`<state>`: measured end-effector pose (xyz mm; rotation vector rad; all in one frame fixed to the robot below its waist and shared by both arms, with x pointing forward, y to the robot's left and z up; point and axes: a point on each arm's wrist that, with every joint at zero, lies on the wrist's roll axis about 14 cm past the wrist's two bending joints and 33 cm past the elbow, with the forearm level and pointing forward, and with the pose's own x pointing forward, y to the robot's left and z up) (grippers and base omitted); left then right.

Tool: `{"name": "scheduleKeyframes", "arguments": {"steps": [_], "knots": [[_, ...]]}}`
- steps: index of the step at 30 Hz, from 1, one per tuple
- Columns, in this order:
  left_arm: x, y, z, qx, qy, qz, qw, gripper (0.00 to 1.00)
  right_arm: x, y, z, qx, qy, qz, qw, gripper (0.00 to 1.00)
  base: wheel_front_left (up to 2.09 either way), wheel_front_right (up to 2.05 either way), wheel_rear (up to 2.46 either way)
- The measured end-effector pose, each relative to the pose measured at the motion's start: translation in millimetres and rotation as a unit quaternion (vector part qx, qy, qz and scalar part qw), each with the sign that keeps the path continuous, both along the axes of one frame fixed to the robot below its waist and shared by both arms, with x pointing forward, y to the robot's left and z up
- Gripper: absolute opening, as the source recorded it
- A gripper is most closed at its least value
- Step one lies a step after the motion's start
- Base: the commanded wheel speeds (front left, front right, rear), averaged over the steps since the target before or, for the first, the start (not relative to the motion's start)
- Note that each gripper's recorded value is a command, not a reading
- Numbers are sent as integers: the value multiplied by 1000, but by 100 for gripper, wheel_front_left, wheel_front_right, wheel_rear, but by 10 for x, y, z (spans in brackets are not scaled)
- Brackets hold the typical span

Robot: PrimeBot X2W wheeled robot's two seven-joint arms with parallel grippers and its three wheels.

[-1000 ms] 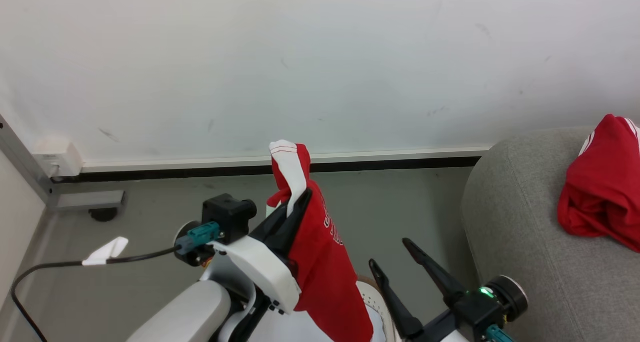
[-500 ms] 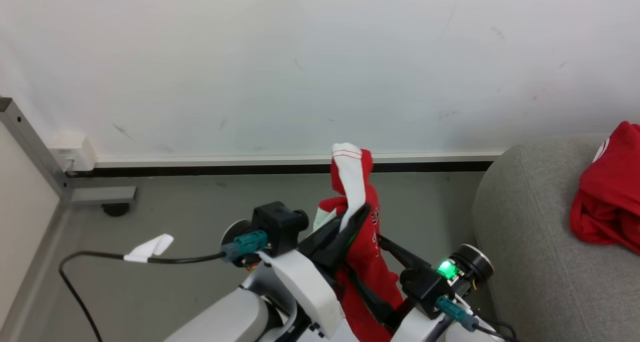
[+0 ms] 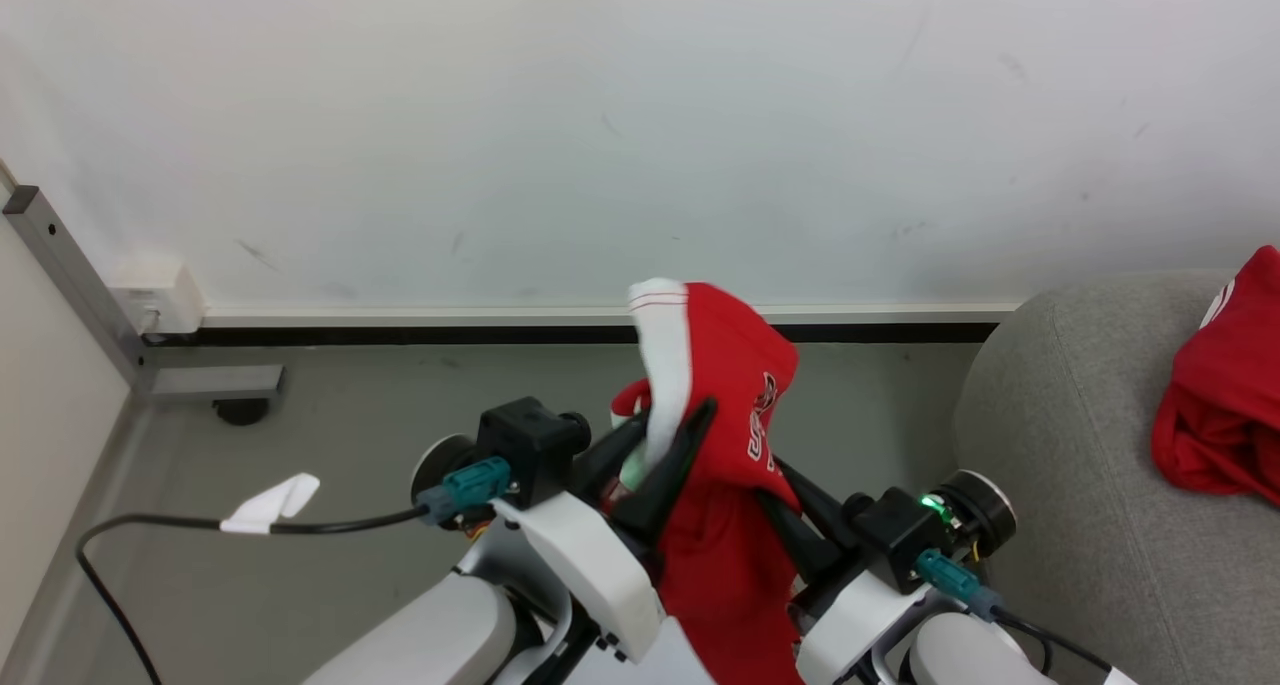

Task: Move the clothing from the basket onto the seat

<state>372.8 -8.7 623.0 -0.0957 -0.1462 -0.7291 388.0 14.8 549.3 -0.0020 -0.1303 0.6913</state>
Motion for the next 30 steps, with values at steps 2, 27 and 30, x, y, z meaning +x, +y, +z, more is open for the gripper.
{"name": "scheduleKeyframes", "arguments": {"steps": [2, 27, 30], "knots": [[23, 35, -39, 6, -1, 8, 1000, 100, 33, -47, 37, 8, -2, -9, 1000, 0, 0, 0, 0], [59, -45, -473, 23, 45, -6, 999, 100, 276, -723, 295, 54, -34, -116, 991, 0, 0, 0, 0], [74, -116, -492, 22, 49, -16, 998, 100, 287, -866, 299, 54, -38, -137, 988, 0, 0, 0, 0]]}}
